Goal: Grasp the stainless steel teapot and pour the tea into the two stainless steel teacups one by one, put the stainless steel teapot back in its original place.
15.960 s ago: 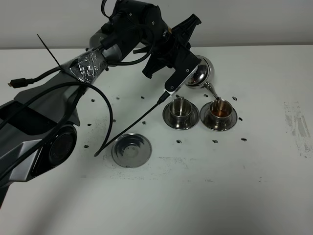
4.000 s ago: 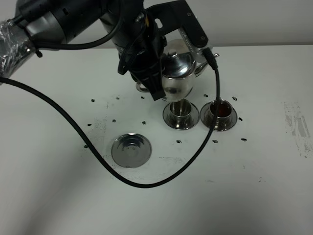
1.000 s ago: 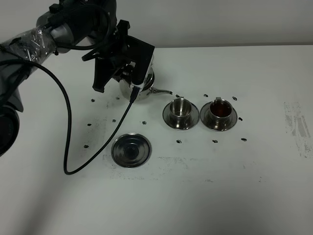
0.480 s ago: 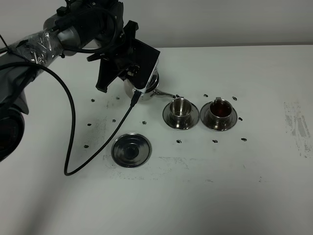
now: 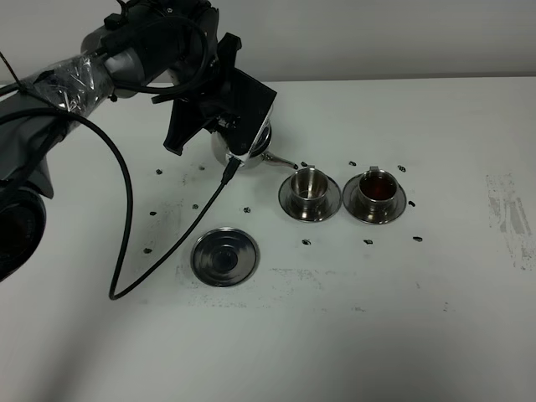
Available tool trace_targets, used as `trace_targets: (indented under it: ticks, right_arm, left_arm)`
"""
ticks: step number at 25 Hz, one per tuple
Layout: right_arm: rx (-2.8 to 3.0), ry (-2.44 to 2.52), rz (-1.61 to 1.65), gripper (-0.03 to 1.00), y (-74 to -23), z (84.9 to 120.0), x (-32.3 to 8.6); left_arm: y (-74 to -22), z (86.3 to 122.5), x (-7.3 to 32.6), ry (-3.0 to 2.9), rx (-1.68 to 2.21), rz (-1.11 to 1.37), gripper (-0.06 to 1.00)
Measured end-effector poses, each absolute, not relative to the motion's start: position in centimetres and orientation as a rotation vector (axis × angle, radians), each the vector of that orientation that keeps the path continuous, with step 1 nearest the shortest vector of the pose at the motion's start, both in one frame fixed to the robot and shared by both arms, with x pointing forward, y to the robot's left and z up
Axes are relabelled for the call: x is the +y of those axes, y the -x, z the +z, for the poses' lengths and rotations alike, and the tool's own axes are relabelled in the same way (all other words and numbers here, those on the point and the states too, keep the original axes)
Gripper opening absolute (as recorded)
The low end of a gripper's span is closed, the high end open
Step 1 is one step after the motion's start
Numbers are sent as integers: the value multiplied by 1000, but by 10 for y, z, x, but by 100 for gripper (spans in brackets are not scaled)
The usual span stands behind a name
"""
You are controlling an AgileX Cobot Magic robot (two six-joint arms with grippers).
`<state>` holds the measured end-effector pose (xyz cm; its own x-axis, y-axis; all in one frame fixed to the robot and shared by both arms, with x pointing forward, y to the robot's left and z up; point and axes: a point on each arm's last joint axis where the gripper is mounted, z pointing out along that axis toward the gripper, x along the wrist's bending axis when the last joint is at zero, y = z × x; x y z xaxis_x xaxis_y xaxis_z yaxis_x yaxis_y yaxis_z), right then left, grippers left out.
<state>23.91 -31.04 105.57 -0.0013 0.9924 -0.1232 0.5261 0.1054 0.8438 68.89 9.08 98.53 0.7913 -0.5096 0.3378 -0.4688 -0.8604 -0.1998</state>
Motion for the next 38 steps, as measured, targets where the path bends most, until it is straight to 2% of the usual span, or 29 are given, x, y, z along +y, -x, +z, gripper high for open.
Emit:
trace_targets:
  ticks: [38]
  right_arm:
    - [1629, -1518, 780, 58, -239, 1056, -310]
  left_arm:
    - [-690, 989, 77, 2741, 995, -690, 18]
